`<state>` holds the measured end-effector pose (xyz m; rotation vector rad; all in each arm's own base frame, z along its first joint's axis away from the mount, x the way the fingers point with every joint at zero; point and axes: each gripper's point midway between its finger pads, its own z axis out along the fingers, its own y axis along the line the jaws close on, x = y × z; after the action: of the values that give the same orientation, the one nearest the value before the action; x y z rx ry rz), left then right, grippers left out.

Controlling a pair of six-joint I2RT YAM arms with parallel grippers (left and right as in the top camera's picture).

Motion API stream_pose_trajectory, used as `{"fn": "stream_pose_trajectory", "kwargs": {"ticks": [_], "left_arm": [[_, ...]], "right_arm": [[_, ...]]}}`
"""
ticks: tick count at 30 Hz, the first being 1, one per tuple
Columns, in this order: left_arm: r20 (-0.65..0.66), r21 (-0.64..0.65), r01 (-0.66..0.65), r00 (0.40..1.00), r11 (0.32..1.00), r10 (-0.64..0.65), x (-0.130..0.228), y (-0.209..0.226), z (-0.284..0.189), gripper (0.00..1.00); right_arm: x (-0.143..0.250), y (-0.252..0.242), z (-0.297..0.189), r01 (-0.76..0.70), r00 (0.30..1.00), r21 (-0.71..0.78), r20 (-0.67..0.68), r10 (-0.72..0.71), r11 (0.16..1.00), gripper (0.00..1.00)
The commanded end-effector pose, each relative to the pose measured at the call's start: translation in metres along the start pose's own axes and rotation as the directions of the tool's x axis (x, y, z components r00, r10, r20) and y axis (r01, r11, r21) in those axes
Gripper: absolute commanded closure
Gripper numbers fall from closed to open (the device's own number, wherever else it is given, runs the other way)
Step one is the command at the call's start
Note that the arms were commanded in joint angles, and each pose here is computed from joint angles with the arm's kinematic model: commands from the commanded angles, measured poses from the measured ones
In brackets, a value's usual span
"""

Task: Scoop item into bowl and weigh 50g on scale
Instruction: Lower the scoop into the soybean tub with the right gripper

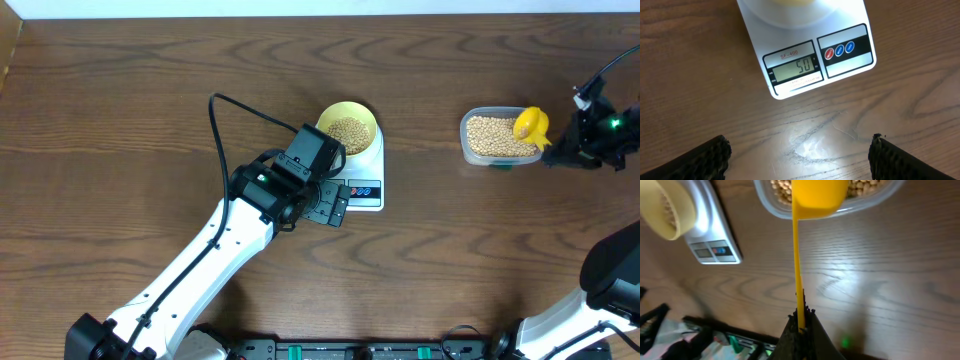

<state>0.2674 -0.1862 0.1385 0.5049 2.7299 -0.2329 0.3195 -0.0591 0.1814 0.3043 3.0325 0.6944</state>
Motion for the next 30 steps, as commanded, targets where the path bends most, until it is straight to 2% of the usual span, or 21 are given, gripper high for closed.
{"fn": "stream_pose_trajectory", "kwargs": {"ticks": [1, 6, 14, 30], "left_arm": [[0.017, -0.013, -0.02, 1.0, 1.0, 0.02, -0.002, 0.003, -0.005, 0.09], [0.017, -0.013, -0.02, 1.0, 1.0, 0.02, -0.002, 0.003, -0.005, 0.09], [0.017, -0.013, -0.02, 1.0, 1.0, 0.02, -0.002, 0.003, -0.005, 0.09], [0.017, -0.013, -0.02, 1.0, 1.0, 0.02, -0.002, 0.003, -0.005, 0.09]], "right_arm": [[0.0, 0.003, 0.001, 0.009, 1.0, 0.079, 0.002, -0.009, 0.997, 0.98], [-0.009, 0.015, 0.009, 0.032, 0.999, 0.113, 0.017, -0.034, 0.993, 0.98], [-0.014, 0.017, 0.017, 0.029, 0.999, 0.279, 0.012, -0.034, 0.96, 0.99], [-0.019, 0.013, 0.018, 0.019, 0.999, 0.381, 0.031, -0.034, 0.924, 0.99]]}}
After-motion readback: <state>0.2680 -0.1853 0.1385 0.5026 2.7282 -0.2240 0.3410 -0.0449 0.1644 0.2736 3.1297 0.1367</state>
